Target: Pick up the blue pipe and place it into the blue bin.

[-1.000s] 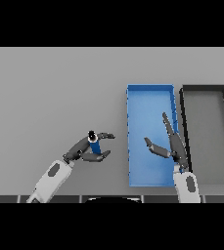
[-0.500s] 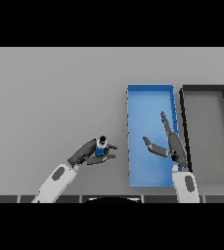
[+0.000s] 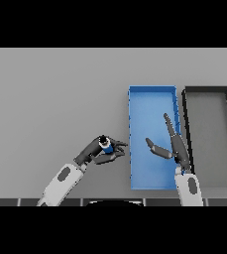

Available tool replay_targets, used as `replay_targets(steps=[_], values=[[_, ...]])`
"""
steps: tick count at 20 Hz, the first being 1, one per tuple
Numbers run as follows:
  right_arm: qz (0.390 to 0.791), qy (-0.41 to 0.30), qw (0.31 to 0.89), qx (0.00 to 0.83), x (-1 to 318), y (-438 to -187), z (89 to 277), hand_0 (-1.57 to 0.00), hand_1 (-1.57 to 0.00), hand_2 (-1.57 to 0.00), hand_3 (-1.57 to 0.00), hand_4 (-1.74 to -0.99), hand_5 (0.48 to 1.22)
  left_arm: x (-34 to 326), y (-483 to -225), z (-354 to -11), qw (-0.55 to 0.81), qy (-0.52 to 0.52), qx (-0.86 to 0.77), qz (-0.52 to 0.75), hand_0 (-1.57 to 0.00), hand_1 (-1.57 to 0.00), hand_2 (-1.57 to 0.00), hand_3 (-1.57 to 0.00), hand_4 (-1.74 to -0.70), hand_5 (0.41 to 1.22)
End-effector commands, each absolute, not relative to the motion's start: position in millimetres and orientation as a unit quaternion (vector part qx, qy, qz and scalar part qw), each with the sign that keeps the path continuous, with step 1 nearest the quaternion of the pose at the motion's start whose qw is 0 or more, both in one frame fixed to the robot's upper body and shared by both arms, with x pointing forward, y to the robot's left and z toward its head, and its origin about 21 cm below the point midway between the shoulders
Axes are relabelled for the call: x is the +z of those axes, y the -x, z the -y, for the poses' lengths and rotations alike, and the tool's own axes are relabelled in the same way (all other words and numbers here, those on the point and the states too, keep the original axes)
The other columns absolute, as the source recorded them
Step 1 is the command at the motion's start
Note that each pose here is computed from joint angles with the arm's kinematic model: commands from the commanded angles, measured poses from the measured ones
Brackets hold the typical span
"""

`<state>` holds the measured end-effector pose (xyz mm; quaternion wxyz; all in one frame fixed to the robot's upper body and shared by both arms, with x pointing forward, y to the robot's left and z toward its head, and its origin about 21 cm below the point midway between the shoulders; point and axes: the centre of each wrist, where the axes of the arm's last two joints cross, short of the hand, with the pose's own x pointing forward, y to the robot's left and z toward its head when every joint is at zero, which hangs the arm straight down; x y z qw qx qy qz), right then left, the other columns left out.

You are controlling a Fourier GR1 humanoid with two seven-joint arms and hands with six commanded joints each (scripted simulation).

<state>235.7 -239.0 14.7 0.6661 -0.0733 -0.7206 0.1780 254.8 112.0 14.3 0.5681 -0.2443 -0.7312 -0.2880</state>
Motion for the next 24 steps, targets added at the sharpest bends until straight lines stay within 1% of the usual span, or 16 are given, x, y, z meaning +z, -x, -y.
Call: replay_targets(steps=[1,3,7,12,13,15,16,17,18,19,20,22,24], values=[[0.725,0.071,0.661,0.178,16,-235,240.6,0.0,0.0,0.0,0.0,-1.135,0.559,23,-257,-113,0.561,0.244,-0.289,0.736,-1.55,-1.56,-1.56,-1.56,-1.47,1.216],[0.724,0.069,0.663,0.181,14,-232,238.3,0.0,0.0,0.0,0.0,-1.128,0.564,33,-259,-109,0.557,0.242,-0.303,0.734,-1.56,-1.56,-1.56,-1.56,-1.47,1.218],[0.72,0.078,0.665,0.181,15,-233,245.6,0.0,0.0,0.0,0.0,-1.124,0.574,41,-257,-107,0.557,0.254,-0.31,0.727,-1.57,-1.57,-1.57,-1.57,-1.47,1.22],[0.727,0.114,0.655,0.17,21,-211,240.6,0.0,0.0,0.0,0.0,-1.123,0.578,44,-258,-108,0.56,0.253,-0.318,0.722,-1.57,-1.57,-1.57,-1.57,-1.47,1.22],[0.727,0.122,0.654,0.167,21,-204,236.8,0.0,0.0,0.0,0.0,-1.133,0.578,42,-258,-108,0.561,0.255,-0.316,0.721,-1.57,-1.57,-1.57,-1.57,-1.47,1.22],[0.723,0.135,0.659,0.159,24,-202,233.5,0.0,0.0,0.0,0.0,-1.185,0.578,42,-259,-109,0.561,0.254,-0.314,0.723,-1.57,-1.57,-1.57,-1.57,-1.47,1.22],[0.724,0.14,0.657,0.158,25,-198,231.9,0.0,0.0,0.0,0.0,-1.191,0.577,42,-259,-106,0.561,0.251,-0.319,0.722,-1.57,-1.57,-1.57,-1.57,-1.47,1.22],[0.726,0.135,0.657,0.152,28,-199,237.0,0.0,-0.01,0.0,0.0,-1.194,0.572,39,-256,-105,0.559,0.257,-0.321,0.72,-1.57,-1.57,-1.57,-1.57,-1.47,1.221],[0.74,0.118,0.645,0.146,31,-200,236.7,0.0,-0.02,-0.02,0.0,-1.178,0.569,40,-259,-107,0.557,0.252,-0.323,0.722,-1.57,-1.57,-1.57,-1.57,-1.47,1.221],[0.764,0.091,0.624,0.136,39,-200,236.3,0.0,-0.02,-0.03,0.0,-1.166,0.571,39,-260,-108,0.556,0.251,-0.323,0.723,-1.57,-1.57,-1.57,-1.57,-1.47,1.221],[0.779,0.065,0.61,0.131,46,-201,238.3,0.0,-0.02,-0.03,0.0,-1.172,0.579,40,-260,-109,0.555,0.251,-0.324,0.724,-1.57,-1.57,-1.57,-1.57,-1.47,1.221],[0.801,0.03,0.578,0.151,65,-202,240.8,0.0,-0.01,-0.02,0.0,-1.169,0.597,40,-258,-111,0.553,0.252,-0.327,0.724,-1.57,-1.57,-1.57,-1.57,-1.47,1.221],[0.803,0.003,0.564,0.194,93,-201,240.1,0.0,-0.01,-0.01,0.0,-1.165,0.589,41,-256,-110,0.556,0.246,-0.329,0.723,-1.57,-1.57,-1.57,-1.57,-1.47,1.221]])
